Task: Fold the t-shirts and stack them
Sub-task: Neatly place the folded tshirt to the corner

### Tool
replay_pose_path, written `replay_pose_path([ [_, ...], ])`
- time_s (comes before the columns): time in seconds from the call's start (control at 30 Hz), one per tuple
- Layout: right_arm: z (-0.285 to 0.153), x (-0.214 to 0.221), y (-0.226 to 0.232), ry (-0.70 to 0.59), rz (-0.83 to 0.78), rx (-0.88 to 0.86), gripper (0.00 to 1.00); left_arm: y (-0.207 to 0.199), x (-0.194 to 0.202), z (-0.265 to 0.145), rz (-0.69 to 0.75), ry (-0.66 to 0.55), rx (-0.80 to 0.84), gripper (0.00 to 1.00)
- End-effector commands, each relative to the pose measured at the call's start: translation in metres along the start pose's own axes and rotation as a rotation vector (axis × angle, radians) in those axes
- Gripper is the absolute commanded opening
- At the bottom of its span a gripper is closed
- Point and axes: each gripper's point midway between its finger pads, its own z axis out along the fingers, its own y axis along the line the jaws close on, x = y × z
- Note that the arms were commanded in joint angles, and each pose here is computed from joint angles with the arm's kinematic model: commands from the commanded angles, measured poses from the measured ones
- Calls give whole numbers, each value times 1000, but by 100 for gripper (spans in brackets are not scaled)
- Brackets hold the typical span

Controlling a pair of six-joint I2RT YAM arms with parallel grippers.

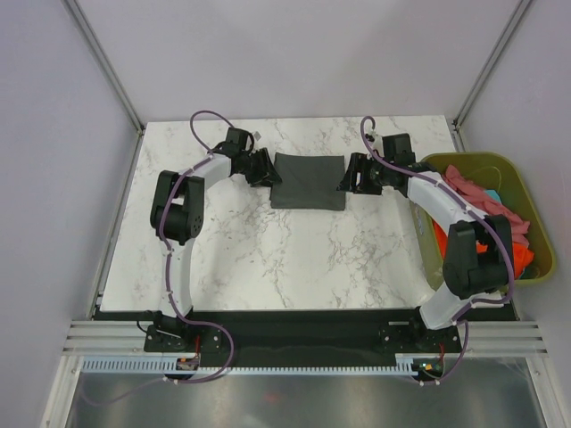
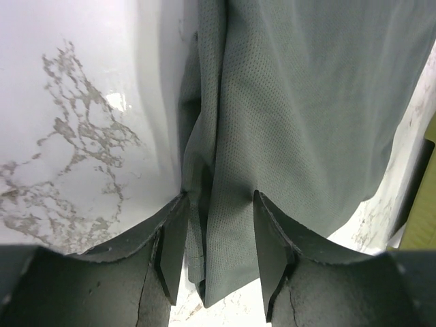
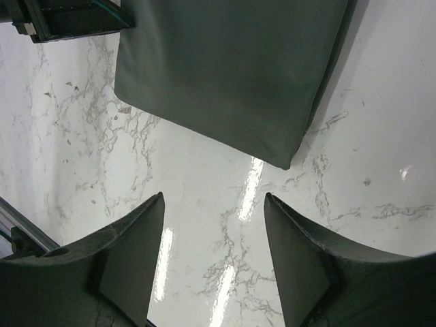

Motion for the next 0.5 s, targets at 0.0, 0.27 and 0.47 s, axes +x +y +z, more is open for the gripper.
replay_pose_path([
  [0.0,-14,-9,13,-45,-24,-12,68,13,-14,-1,43,-45,-64,51],
  [0.27,-11,-6,12,-36,-30,-5,68,-38,-25,-35,122,-54,102,52],
  [0.47,-10,-4,12,-31,-38,-4,68,-35,-38,-41,149,-109,51,54],
])
